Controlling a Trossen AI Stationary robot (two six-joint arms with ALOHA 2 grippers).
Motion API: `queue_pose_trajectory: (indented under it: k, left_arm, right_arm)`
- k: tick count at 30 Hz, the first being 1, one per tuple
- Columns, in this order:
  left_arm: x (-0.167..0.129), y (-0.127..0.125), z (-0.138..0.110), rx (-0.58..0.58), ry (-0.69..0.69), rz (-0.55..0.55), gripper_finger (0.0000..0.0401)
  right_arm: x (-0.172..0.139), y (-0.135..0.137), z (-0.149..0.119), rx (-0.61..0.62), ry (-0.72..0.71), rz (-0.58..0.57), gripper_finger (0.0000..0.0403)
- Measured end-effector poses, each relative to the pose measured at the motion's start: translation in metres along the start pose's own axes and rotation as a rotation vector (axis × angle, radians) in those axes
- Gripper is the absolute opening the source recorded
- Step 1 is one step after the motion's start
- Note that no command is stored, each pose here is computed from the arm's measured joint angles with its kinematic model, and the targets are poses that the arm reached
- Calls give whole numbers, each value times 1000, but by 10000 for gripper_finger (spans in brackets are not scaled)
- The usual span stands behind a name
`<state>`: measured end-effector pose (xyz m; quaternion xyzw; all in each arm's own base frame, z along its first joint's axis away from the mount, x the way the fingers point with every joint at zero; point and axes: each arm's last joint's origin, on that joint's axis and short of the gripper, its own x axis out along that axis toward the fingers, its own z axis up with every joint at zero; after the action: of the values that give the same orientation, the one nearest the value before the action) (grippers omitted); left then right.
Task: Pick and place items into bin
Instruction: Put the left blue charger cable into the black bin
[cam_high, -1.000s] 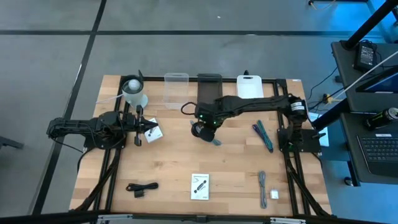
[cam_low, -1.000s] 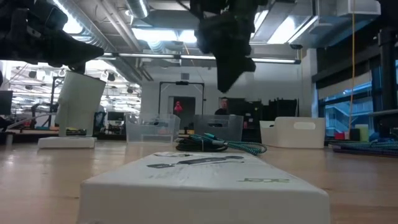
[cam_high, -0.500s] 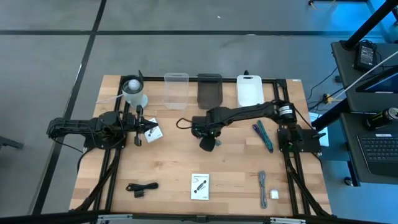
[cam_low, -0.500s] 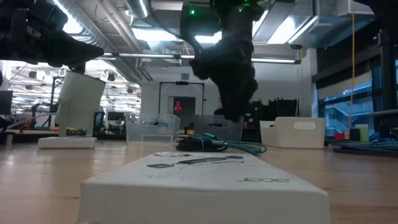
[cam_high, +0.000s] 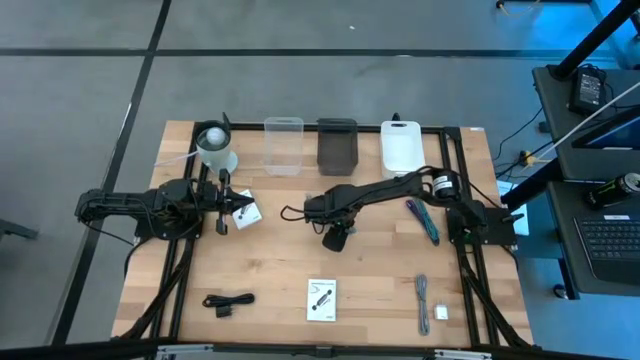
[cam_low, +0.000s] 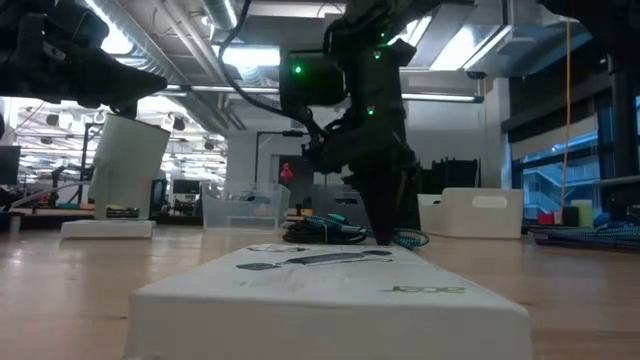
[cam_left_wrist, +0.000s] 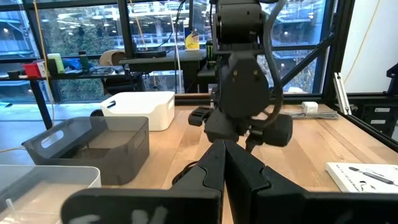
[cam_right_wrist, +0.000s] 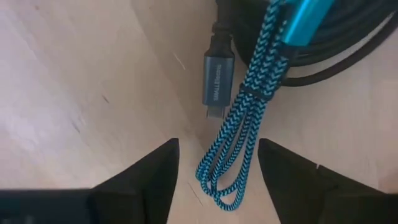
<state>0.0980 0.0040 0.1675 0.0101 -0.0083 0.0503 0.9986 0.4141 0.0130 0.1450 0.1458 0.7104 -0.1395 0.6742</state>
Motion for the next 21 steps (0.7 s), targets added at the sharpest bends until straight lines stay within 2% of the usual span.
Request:
queue_pose_trajectory:
  k: [12, 14, 18, 21]
  left_arm:
    - [0, 0, 0, 0, 0, 0, 2]
    - [0, 0, 0, 0, 0, 1, 2]
    - [0, 0, 0, 0, 0, 1, 2]
    - [0, 0, 0, 0, 0, 1, 2]
  right_arm:
    - [6, -2, -1, 5, 4, -6, 24]
    - [6, -2, -2, 8, 5, -7, 13]
    - [2, -3, -5, 17, 20, -9, 29]
    - [-8, -5, -8, 12, 31, -15, 25]
